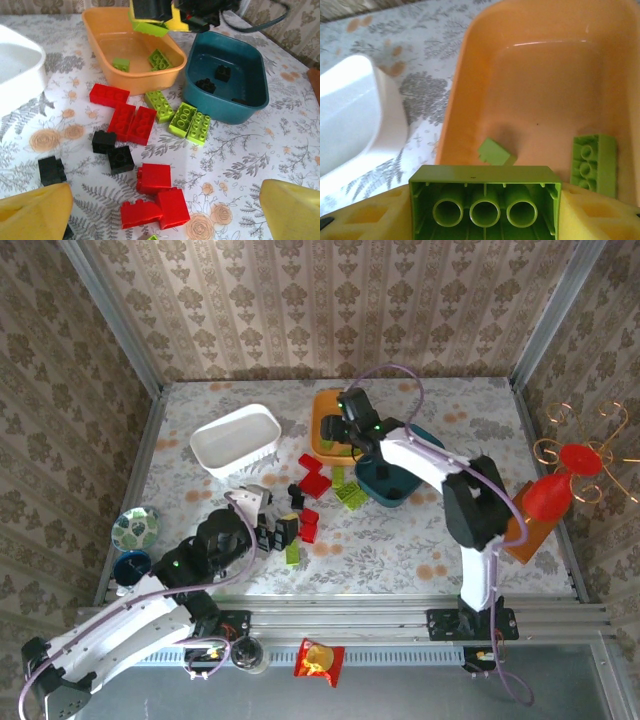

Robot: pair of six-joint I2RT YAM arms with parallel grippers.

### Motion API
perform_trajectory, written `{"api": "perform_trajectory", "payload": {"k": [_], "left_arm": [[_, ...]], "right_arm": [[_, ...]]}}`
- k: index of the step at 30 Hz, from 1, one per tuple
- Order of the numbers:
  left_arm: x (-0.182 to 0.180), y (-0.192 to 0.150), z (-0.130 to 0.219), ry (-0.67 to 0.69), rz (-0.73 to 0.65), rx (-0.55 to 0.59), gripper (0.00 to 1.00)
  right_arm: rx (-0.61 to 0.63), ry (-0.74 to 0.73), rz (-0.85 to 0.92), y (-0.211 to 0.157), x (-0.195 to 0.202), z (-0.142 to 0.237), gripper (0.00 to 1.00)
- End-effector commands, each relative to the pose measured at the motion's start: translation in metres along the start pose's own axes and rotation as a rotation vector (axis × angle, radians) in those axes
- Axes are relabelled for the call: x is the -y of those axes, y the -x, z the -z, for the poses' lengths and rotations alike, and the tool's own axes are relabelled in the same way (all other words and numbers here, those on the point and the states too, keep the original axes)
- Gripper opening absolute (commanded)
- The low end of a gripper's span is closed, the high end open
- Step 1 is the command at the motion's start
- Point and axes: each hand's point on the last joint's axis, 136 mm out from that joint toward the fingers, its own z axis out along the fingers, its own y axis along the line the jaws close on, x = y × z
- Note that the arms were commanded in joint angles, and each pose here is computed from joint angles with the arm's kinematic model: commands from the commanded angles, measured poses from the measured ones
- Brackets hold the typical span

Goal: Sort the legos into containers by color
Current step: Place the lego in the container, then pick up the lego from the middle-left of the table.

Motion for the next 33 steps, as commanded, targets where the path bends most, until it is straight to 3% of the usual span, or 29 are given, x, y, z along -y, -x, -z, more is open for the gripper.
{"api": "perform_trajectory", "payload": {"k": [1, 5, 8, 12, 15, 17, 23, 26, 30, 33], "left_arm": [[-0.018, -0.013, -0.003, 0.077, 0.064, -0.054, 0.95], [-0.029, -0.024, -0.011, 0.083, 0.14, -0.123, 0.91], [-0.037, -0.03, -0.016, 0.085, 0.194, -0.159, 0.88], [-0.061, -0.041, -0.022, 0.159, 0.263, -0.207, 0.76], [-0.085, -0.06, -0.028, 0.227, 0.355, -0.276, 0.61], [-0.097, -0.072, -0.031, 0.253, 0.408, -0.31, 0.58], [-0.101, -0.084, -0.051, 0.229, 0.408, -0.36, 0.6], [-0.111, -0.092, -0.056, 0.286, 0.391, -0.412, 0.62], [-0.124, -0.109, -0.056, 0.363, 0.379, -0.472, 0.73], [-0.125, -0.114, -0.062, 0.361, 0.378, -0.497, 0.72]], "right_arm": [[-0.04, -0.019, 0.025, 0.003, 0.002, -0.017, 0.51], [-0.057, -0.031, 0.018, 0.004, 0.006, -0.027, 0.86], [-0.024, -0.008, 0.021, 0.014, 0.002, -0.013, 0.95], [0.032, 0.04, 0.029, 0.028, -0.006, 0.022, 0.95], [0.056, 0.077, 0.021, 0.022, -0.007, 0.046, 0.95], [0.049, 0.086, 0.02, 0.013, -0.006, 0.055, 0.95], [0.037, 0.115, 0.013, -0.011, 0.003, 0.079, 0.94], [0.041, 0.12, 0.013, -0.019, 0.008, 0.091, 0.94], [0.048, 0.12, 0.009, -0.028, 0.016, 0.106, 0.94], [0.049, 0.114, 0.006, -0.034, 0.021, 0.112, 0.94]]}}
